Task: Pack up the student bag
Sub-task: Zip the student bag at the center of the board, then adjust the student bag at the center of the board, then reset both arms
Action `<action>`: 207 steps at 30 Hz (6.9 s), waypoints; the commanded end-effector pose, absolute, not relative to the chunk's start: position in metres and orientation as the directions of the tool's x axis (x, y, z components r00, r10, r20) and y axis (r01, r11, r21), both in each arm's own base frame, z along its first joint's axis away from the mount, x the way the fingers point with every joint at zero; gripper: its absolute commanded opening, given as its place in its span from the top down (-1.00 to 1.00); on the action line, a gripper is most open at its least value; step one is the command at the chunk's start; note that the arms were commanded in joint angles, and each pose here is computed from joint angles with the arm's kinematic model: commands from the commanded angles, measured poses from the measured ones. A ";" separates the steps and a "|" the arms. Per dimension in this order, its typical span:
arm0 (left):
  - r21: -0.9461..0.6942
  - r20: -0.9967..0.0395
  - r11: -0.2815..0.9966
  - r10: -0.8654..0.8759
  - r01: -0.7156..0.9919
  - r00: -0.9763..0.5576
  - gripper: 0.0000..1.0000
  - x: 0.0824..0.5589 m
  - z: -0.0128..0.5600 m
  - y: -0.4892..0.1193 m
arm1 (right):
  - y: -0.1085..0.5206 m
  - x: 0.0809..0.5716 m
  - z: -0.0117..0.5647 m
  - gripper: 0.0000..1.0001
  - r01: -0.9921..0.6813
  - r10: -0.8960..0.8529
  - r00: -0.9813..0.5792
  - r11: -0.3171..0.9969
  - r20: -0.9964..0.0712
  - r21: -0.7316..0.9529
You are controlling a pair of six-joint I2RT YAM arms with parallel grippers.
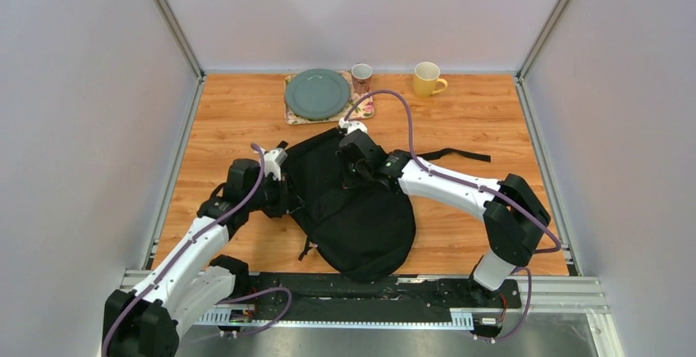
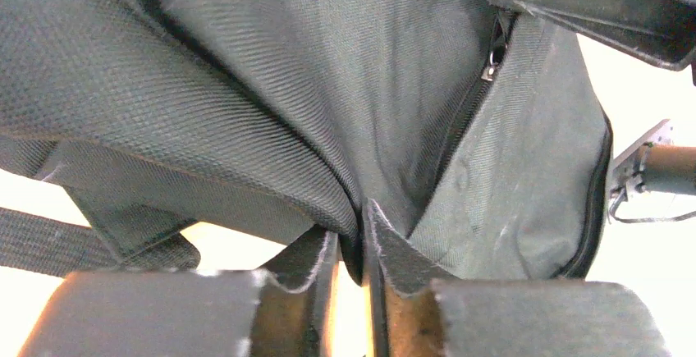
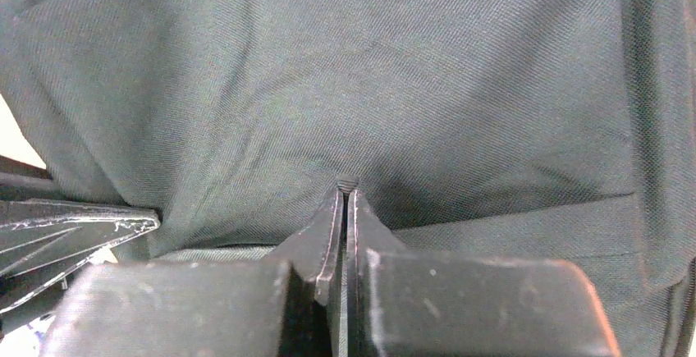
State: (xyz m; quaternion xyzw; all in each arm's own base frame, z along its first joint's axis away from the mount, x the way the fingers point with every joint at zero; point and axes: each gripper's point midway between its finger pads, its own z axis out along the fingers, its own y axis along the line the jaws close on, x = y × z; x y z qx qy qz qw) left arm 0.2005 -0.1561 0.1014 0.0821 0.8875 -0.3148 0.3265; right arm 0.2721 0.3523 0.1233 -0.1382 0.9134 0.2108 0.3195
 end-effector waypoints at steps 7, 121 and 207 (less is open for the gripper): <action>-0.602 -0.624 0.732 -0.183 0.318 -0.760 -0.45 0.212 0.130 -0.166 | 0.358 0.268 0.142 1.00 -0.396 -0.046 -0.751 0.830 -0.658 0.393; -0.487 -0.615 0.819 -0.073 0.305 -0.785 -0.47 0.202 0.104 -0.145 | 0.205 0.249 0.090 -0.08 -0.051 0.254 -0.835 0.847 -0.489 0.529; -0.161 -0.811 0.986 -0.107 0.043 -0.574 -0.71 0.241 0.132 -0.061 | 0.096 0.265 0.227 -0.84 0.019 0.282 -0.507 0.949 -0.815 0.316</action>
